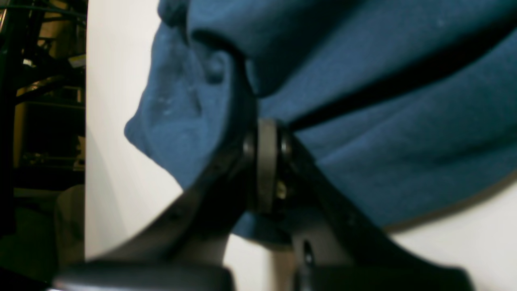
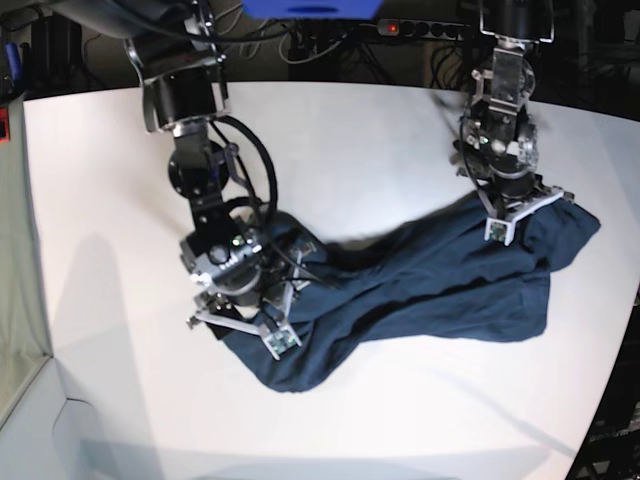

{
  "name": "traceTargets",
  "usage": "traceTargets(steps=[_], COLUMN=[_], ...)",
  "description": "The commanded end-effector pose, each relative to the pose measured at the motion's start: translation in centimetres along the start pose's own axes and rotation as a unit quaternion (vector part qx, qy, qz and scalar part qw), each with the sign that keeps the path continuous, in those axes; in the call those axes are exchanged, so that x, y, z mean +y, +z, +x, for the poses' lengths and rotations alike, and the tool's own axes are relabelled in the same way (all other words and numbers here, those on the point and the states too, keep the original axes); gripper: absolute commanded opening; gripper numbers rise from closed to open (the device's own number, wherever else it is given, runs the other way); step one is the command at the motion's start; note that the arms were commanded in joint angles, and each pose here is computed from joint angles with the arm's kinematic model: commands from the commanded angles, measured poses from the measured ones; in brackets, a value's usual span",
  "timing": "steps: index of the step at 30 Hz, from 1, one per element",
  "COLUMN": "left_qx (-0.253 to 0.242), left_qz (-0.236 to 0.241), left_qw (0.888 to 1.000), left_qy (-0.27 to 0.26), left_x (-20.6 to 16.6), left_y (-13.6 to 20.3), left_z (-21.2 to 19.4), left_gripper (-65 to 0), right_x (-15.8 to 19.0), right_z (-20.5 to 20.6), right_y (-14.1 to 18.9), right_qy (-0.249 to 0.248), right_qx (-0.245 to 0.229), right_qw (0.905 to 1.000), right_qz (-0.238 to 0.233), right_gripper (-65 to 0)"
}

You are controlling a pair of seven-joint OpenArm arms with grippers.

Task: Layout the t-shirt on the table in an organized manner, then fold the t-shirt properly
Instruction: 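Lift the held shirt end with the right gripper and swing it over the shirt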

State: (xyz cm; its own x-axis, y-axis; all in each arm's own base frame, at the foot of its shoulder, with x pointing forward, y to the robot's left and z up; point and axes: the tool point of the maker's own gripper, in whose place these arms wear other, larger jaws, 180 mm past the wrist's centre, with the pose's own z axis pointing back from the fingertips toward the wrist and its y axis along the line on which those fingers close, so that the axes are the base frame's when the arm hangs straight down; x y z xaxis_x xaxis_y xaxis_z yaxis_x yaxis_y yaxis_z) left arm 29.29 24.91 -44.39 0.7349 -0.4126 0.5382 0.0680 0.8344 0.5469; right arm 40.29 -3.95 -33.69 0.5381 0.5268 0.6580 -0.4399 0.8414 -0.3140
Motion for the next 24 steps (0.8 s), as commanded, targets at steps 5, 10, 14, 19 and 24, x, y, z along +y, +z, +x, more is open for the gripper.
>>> traceTargets(steps=[5,10,14,19,24], left_qx=[0.042,0.042,0.042,0.042,0.043], left_qz=[-0.038,-0.038,-0.039,-0.040,-0.042], left_qw=[0.998,0.998,0.998,0.998,0.998], left_qy=[0.002,0.003,0.003,0.005,0.005], left_x=[-1.6,-1.7,-1.7,-1.9,-2.1], left_y=[0.1,0.1,0.1,0.2,0.2], left_z=[-1.9,-1.9,-1.8,-1.8,-1.9], left_gripper=[-64.5,-64.5,-64.5,-64.5,-64.5], right_x=[0.1,0.3,1.0,2.6,2.4], right_z=[-0.4,-0.1,1.1,2.4,2.4], right_y=[-1.8,-2.5,-2.5,-3.1,-4.5], right_qy=[0.001,0.001,0.004,0.040,0.048], right_qx=[0.011,-0.001,-0.027,-0.038,-0.017], right_qw=[0.9999,0.9999,0.9994,0.9979,0.9979], right_qz=[0.006,0.011,0.019,0.034,0.038], right_gripper=[-18.9,-18.9,-18.9,-19.0,-19.3])
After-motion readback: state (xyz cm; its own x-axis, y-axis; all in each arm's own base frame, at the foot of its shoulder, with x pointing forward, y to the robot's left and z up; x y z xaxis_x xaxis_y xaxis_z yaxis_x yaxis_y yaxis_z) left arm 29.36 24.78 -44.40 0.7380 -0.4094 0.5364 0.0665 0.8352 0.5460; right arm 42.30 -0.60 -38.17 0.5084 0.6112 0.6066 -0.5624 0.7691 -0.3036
